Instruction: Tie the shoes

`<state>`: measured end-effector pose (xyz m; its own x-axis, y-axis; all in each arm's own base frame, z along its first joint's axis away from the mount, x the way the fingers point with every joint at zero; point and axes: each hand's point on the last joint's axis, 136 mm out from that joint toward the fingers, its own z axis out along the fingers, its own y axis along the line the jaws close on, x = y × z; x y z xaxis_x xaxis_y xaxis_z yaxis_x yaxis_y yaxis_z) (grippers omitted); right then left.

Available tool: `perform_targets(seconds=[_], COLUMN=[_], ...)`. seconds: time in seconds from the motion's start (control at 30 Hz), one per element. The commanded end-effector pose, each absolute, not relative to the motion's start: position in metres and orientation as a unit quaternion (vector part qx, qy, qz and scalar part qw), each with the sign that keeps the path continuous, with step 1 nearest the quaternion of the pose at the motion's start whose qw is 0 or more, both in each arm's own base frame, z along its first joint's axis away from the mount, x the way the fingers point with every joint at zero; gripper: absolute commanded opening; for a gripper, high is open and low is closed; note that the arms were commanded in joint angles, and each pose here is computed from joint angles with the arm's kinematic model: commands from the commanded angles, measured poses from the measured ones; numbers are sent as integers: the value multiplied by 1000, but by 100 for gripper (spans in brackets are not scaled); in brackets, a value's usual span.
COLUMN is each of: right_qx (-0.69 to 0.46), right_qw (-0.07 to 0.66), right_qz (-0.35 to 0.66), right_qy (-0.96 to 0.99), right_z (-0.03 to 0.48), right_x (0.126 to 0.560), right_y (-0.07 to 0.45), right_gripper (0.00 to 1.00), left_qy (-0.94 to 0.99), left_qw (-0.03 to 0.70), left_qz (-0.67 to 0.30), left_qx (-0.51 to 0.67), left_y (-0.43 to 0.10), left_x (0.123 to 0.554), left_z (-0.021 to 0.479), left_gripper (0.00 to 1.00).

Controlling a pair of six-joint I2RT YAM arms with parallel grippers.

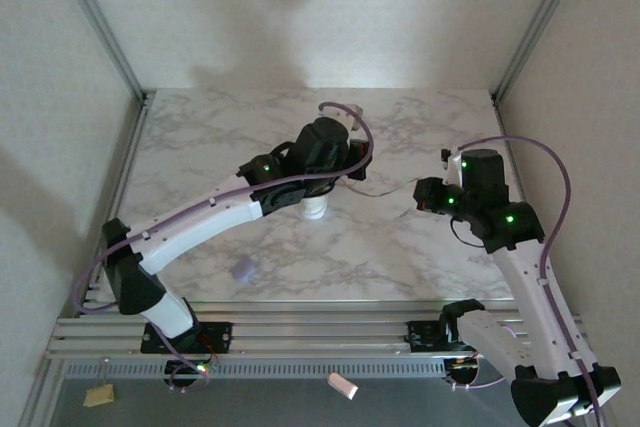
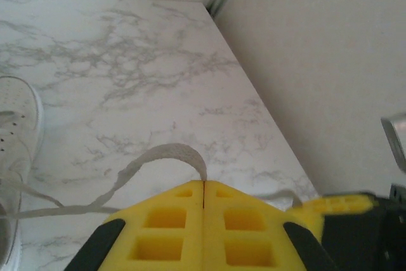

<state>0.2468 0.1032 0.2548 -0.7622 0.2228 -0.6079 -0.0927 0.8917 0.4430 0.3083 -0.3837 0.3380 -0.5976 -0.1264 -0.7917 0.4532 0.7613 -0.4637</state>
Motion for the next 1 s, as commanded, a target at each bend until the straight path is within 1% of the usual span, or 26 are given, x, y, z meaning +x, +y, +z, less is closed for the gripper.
perform_targets(seconds=[0.0,0.17,0.37,0.43,0.67,0.83,0.97], right_qx=[73,49,-7,-20,-22,-13,3], right_qw=[368,390,406,400,363,372,393], right_qz=[189,217,240,244,240,247,239], right_qy=[908,894,882,883,900,895,888], right_z=[268,299,323,321,290,287,291], right_x=[246,252,253,251,243,234,233], right_y=[83,94,108,112,113,111,103], right_gripper=[0,0,0,0,0,0,0], left_qy=[802,807,811,810,797,805,813], left_qw=[443,427,418,419,435,402,387], left_qz=[-375,-374,-373,-375,-387,-394,-393], left_qx=[140,165,166,165,163,184,184], left_y=[-389,-388,-385,-385,-398,-426,-434], left_x=[287,270,265,265,274,277,278], left_z=[355,330,314,314,339,322,305], left_gripper=[0,0,0,0,0,0,0])
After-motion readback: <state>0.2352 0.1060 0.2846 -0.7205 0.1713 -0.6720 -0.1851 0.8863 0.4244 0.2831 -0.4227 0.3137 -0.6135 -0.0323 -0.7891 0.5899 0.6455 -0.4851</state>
